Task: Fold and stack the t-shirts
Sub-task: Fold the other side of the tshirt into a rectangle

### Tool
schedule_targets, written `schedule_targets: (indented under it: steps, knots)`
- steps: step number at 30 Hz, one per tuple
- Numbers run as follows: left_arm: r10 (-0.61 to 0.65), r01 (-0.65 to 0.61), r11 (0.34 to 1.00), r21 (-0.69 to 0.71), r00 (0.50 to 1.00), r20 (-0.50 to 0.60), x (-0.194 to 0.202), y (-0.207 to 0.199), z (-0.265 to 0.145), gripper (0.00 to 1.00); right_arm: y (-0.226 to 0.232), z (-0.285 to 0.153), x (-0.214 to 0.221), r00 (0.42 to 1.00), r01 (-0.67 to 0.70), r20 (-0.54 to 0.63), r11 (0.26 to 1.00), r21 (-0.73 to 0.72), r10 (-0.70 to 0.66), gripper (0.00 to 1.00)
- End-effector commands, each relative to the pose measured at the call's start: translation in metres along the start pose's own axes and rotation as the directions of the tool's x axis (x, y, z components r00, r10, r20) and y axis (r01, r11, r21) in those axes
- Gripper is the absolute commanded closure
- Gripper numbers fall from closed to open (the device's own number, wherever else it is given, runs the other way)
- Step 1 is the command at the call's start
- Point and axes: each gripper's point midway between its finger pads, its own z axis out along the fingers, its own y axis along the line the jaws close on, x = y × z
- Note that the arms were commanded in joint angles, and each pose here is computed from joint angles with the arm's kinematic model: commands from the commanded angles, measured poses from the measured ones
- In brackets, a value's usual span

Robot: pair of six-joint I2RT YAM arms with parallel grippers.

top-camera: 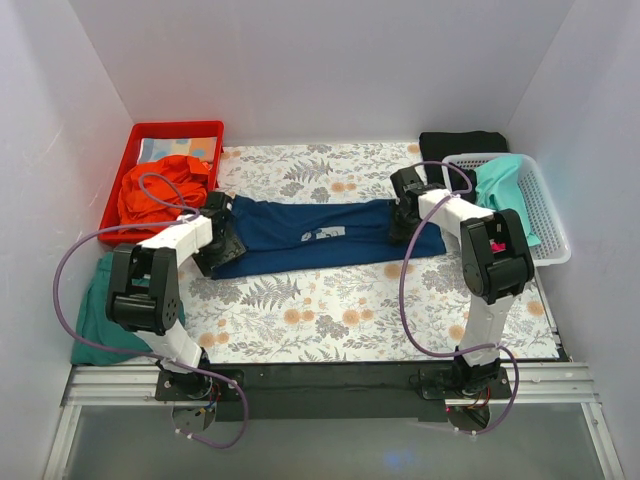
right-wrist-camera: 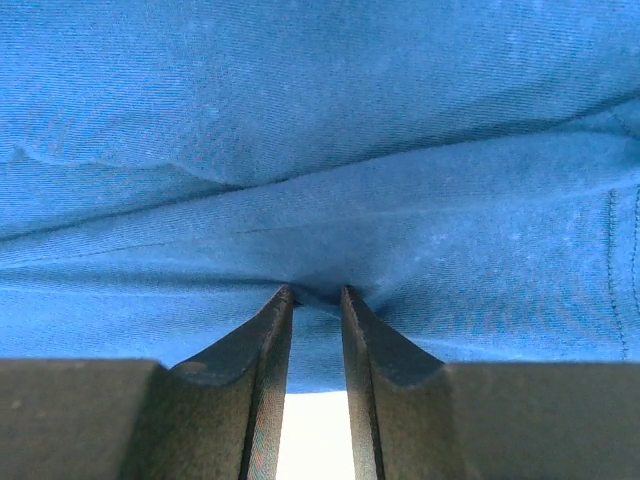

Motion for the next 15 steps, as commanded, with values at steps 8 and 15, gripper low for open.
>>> schedule_targets:
  steps: [8,15]
  knots:
    - [-0.006,-0.005,0.995,0.101,0.994,0.114,-0.030,-0.005,-0.069,0.31,-0.047,-0.014,0.061,0.987,0.010,-0.161,0.988,0.151,0.015,0.69]
    - [-0.031,0.000,0.963,0.268,0.993,0.112,-0.049,-0.054,-0.094,0.31,-0.030,-0.032,0.029,0.999,0.014,-0.052,0.993,0.117,-0.008,0.69]
